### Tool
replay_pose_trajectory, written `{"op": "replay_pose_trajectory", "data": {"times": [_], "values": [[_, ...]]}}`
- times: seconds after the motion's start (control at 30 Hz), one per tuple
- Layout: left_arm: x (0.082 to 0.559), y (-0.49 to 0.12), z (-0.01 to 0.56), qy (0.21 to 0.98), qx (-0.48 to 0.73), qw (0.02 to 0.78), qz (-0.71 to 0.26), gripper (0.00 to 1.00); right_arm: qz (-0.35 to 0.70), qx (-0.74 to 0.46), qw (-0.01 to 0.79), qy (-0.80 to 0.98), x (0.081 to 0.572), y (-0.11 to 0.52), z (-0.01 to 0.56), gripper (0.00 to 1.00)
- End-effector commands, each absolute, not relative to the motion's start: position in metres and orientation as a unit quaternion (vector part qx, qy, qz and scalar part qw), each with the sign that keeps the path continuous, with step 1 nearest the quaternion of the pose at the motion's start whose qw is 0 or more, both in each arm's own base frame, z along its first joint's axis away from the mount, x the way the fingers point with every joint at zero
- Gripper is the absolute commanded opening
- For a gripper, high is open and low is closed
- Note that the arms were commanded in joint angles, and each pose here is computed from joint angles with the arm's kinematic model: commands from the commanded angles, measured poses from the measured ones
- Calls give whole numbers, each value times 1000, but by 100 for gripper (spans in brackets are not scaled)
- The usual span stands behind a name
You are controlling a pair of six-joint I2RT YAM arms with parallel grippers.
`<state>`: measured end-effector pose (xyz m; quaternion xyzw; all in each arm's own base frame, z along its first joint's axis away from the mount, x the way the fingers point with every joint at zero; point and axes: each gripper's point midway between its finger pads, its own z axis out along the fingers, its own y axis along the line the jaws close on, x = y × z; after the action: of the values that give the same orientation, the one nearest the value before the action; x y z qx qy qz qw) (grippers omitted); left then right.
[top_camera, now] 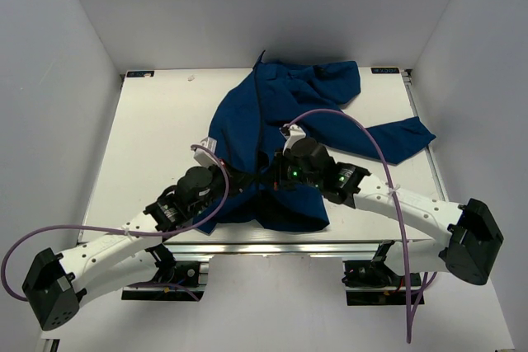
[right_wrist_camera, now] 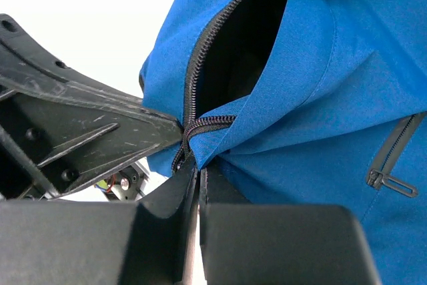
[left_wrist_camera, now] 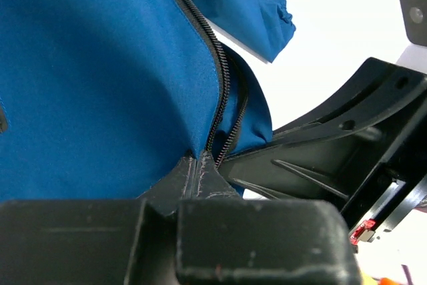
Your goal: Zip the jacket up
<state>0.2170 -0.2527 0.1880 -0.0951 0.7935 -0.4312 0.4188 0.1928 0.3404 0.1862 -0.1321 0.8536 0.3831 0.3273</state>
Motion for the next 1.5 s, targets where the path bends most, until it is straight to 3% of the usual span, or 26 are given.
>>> {"op": "replay_pose_trajectory", "data": {"times": [0.0, 0.17, 0.23, 0.37, 0.5, 0.67, 0.77, 1.17, 1.47], "values": [[220, -256, 219, 774, -76, 453, -436, 0, 395, -126, 335, 846, 196, 347, 209, 0], [219, -261, 215, 781, -53, 452, -427, 0, 392, -128, 337, 846, 195, 345, 206, 0], [220, -261, 212, 788, -47, 451, -417, 4, 381, -125, 336, 852, 195, 339, 199, 0], [210, -273, 199, 802, 3, 427, -418, 21, 352, -117, 329, 868, 194, 327, 178, 0], [187, -291, 175, 818, 62, 363, -443, 27, 367, -130, 309, 868, 183, 329, 161, 0], [178, -297, 153, 833, 77, 323, -443, 53, 348, -123, 293, 882, 177, 317, 131, 0], [176, -295, 149, 836, 77, 318, -441, 62, 332, -117, 289, 890, 175, 307, 115, 0], [169, -280, 121, 868, 78, 291, -394, 60, 350, -126, 294, 880, 172, 309, 116, 0], [181, -286, 132, 858, 67, 316, -400, 64, 352, -132, 293, 879, 171, 309, 117, 0]]}}
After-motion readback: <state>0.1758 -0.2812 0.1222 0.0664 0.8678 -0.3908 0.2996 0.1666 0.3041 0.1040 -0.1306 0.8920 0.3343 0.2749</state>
